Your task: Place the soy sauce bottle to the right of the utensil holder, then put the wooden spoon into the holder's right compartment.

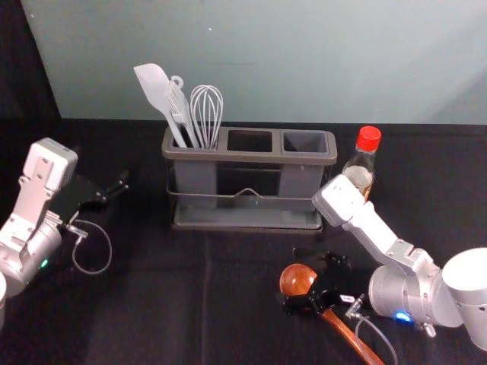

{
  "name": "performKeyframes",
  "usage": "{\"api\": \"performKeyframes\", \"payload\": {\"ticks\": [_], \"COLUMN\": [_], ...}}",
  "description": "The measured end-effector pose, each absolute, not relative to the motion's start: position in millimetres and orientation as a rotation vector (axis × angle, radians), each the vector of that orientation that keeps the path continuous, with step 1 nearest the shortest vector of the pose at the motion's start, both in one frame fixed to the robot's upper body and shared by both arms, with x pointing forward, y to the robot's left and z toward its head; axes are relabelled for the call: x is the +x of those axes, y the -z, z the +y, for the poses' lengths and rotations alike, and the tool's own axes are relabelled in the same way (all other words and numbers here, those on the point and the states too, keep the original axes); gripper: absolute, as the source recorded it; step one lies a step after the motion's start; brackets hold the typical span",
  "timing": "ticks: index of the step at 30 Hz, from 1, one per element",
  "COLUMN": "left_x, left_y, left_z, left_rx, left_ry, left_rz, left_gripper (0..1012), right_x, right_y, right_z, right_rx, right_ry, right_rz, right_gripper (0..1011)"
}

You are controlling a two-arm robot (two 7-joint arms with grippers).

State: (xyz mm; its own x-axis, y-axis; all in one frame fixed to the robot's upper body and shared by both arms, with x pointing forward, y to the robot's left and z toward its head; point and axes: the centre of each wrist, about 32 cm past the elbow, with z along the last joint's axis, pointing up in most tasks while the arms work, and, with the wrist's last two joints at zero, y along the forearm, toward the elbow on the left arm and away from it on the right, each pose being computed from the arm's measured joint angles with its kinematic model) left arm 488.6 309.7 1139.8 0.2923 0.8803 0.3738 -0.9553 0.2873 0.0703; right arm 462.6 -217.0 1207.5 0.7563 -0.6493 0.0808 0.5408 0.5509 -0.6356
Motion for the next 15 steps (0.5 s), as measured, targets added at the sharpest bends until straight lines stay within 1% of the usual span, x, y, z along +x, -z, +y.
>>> {"api": "performKeyframes", "payload": {"ticks": [15], "left_x": [488.6], "left_y": [-1139.8], "left_z": [309.7], "left_rx": [0.304], "left_ry": [-1.248], "left_rz": [-0.285], "left_gripper": [1005], "right_x": [462.5], "right_y": [-1201.7], "right_z": [-215.4], "right_rx": [-0.703], "right_ry": [0.714], "right_rz": [0.180], "right_gripper": [1003]}}
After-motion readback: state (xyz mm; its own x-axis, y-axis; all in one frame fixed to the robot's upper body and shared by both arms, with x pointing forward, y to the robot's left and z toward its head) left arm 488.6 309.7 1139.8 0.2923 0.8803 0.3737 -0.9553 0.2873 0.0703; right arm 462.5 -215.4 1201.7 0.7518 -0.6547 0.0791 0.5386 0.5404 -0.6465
